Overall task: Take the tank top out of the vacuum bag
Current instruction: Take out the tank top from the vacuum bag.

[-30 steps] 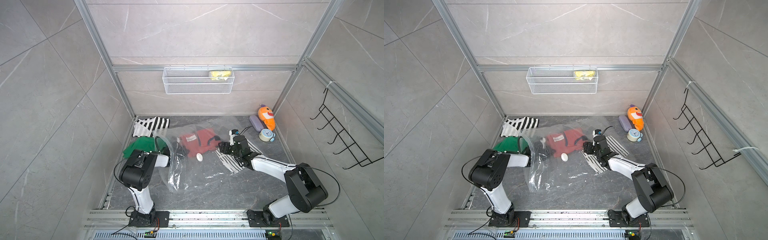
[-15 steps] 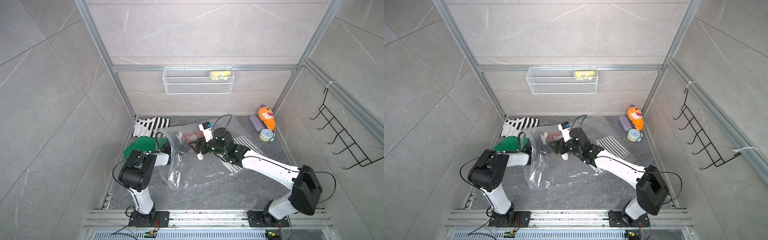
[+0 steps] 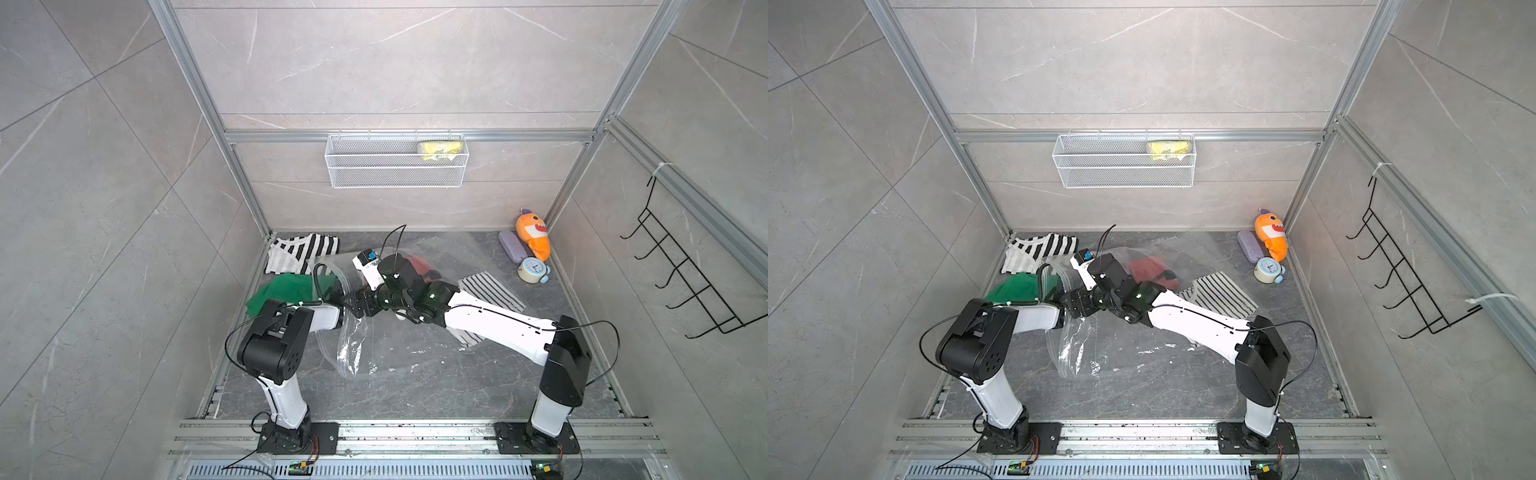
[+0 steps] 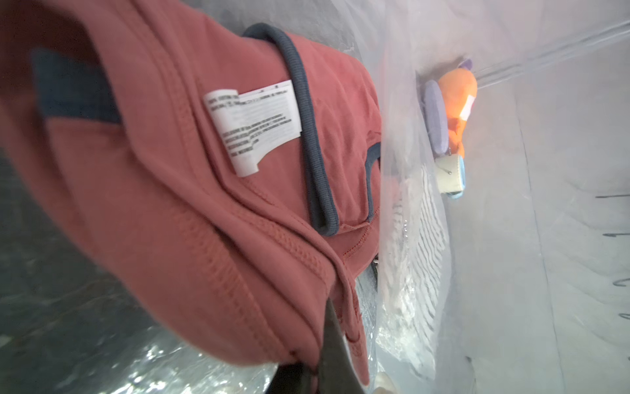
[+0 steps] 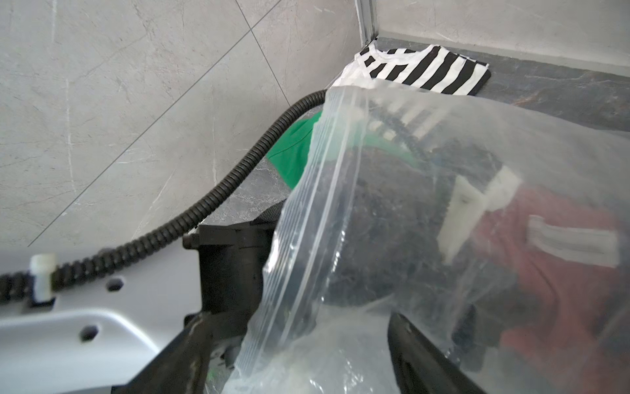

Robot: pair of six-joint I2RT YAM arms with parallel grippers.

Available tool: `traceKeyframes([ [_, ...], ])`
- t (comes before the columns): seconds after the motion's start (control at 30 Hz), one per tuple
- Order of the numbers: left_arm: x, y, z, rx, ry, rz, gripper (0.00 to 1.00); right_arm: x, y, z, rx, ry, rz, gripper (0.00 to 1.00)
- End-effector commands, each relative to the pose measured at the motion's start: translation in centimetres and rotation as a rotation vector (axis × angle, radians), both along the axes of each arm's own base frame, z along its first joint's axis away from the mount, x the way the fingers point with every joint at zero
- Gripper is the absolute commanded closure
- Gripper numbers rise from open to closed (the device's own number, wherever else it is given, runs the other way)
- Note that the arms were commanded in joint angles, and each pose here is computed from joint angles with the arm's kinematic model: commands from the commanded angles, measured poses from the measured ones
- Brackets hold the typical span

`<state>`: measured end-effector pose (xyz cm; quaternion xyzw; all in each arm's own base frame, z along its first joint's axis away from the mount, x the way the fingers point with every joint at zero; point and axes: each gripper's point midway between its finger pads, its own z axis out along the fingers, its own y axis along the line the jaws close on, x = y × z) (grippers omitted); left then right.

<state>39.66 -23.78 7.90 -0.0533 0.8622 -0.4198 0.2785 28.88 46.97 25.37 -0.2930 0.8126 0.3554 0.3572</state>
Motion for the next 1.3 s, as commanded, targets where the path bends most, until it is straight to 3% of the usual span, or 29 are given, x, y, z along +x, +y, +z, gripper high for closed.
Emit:
traceKeyframes([
  [0.0, 0.7, -0.8, 1.5, -0.002, -0.063, -0.025, 1.0, -0.5, 0.7, -0.2, -0.037, -0.008, 0.0, 0.2],
  [0.1, 0.5, -0.8, 1.8, -0.009, -0.07, -0.027, 1.0, 0.4, 0.4, -0.8, -0.072, -0.013, -0.056, 0.27],
  [0.37, 0.2, -1.2, 2.0, -0.011, -0.074, -0.042, 1.0, 2.0, -0.8, -0.8, -0.091, -0.053, -0.163, 0.62],
  [0.5, 0.1, -1.0, 1.7, 0.003, -0.066, -0.036, 1.0, 2.5, -1.9, -0.4, -0.101, -0.08, -0.213, 0.74],
  [0.8, -0.4, -0.7, 2.0, 0.011, -0.059, -0.025, 1.0, 3.9, -5.7, -0.1, -0.212, -0.161, -0.332, 0.86],
  [0.9, -0.7, -0.6, 1.5, 0.021, -0.057, -0.029, 1.0, 4.6, -6.9, -0.8, -0.235, -0.154, -0.355, 0.93],
  [1.27, 0.7, -3.9, -0.5, 0.023, -0.073, -0.097, 1.0, 7.6, -12.5, -4.0, -0.296, -0.095, -0.512, 1.0],
])
